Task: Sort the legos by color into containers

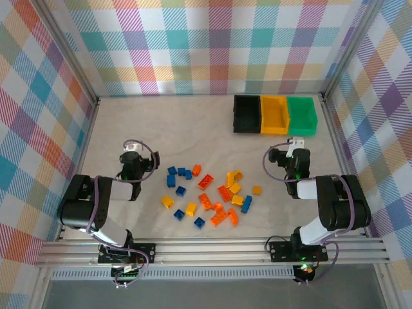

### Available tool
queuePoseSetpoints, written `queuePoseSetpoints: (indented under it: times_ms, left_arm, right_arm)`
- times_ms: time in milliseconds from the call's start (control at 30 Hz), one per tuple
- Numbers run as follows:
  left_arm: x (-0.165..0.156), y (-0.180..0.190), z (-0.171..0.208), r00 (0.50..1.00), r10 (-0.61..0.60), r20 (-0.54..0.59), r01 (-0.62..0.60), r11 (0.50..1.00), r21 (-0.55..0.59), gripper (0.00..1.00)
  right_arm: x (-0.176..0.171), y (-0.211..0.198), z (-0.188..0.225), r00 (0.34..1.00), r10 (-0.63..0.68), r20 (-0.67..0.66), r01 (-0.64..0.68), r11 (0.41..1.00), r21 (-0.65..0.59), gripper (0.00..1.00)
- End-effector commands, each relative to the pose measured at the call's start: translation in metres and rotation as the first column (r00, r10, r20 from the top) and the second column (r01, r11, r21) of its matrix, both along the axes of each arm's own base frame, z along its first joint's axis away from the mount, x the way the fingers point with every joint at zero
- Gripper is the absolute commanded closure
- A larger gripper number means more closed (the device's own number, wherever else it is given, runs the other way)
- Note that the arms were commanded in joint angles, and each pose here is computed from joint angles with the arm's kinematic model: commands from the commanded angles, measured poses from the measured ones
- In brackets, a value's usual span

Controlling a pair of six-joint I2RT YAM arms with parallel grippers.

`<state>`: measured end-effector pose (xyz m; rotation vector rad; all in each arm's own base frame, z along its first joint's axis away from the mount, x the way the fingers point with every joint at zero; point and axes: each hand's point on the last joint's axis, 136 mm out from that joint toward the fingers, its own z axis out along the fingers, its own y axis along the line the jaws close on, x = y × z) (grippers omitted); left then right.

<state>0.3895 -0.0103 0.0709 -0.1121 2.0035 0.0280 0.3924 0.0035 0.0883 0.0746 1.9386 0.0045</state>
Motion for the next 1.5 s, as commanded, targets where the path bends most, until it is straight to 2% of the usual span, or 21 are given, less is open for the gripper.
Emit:
queuePoseSetpoints:
  times_ms: [0, 767, 933, 1000, 1133, 1300, 1333, 1400, 1467]
  left_arm:
    - [0.007, 0.003, 0.009, 1.000, -0.002, 0.029, 0.002, 1.000, 0.001, 0.00]
    - [0.007, 0.003, 0.009, 1.000, -0.002, 0.030, 0.002, 1.000, 0.001, 0.00]
    - [0.005, 0.008, 0.035, 0.999, 0.036, 0.011, -0.036, 0.999, 0.002, 0.00]
    - [0.003, 0.011, 0.045, 0.999, 0.050, 0.017, -0.050, 0.999, 0.002, 0.00]
    - [0.000, 0.015, 0.061, 0.995, 0.084, 0.047, -0.083, 0.996, -0.013, 0.00]
    - [0.002, 0.030, 0.083, 0.973, 0.222, 0.066, -0.214, 0.970, -0.115, 0.00]
    - [0.002, 0.035, 0.086, 0.960, 0.269, 0.077, -0.255, 0.956, -0.147, 0.00]
    - [-0.003, 0.054, 0.090, 0.900, 0.428, 0.076, -0.400, 0.884, -0.241, 0.00]
    - [-0.007, 0.056, 0.093, 0.882, 0.468, 0.060, -0.425, 0.844, -0.328, 0.00]
  right_arm:
    - [0.004, 0.003, 0.005, 1.000, 0.017, 0.020, -0.018, 1.000, 0.009, 0.00]
    - [0.003, 0.003, 0.005, 1.000, 0.016, 0.019, -0.016, 1.000, 0.010, 0.00]
    - [-0.003, 0.012, 0.032, 0.998, 0.057, 0.005, -0.057, 0.998, -0.008, 0.00]
    - [-0.005, 0.006, 0.040, 0.999, 0.008, -0.044, -0.007, 1.000, 0.010, 0.00]
    - [-0.011, 0.000, 0.058, 0.997, -0.066, -0.039, 0.070, 0.993, 0.099, 0.00]
    - [-0.013, -0.018, 0.064, 0.976, -0.193, -0.104, 0.203, 0.975, 0.094, 0.00]
    - [-0.013, -0.025, 0.068, 0.962, -0.254, -0.100, 0.263, 0.960, 0.091, 0.00]
    - [-0.014, -0.044, 0.070, 0.910, -0.393, -0.131, 0.406, 0.909, 0.092, 0.00]
    - [-0.012, -0.044, 0.069, 0.899, -0.410, -0.153, 0.430, 0.893, 0.132, 0.00]
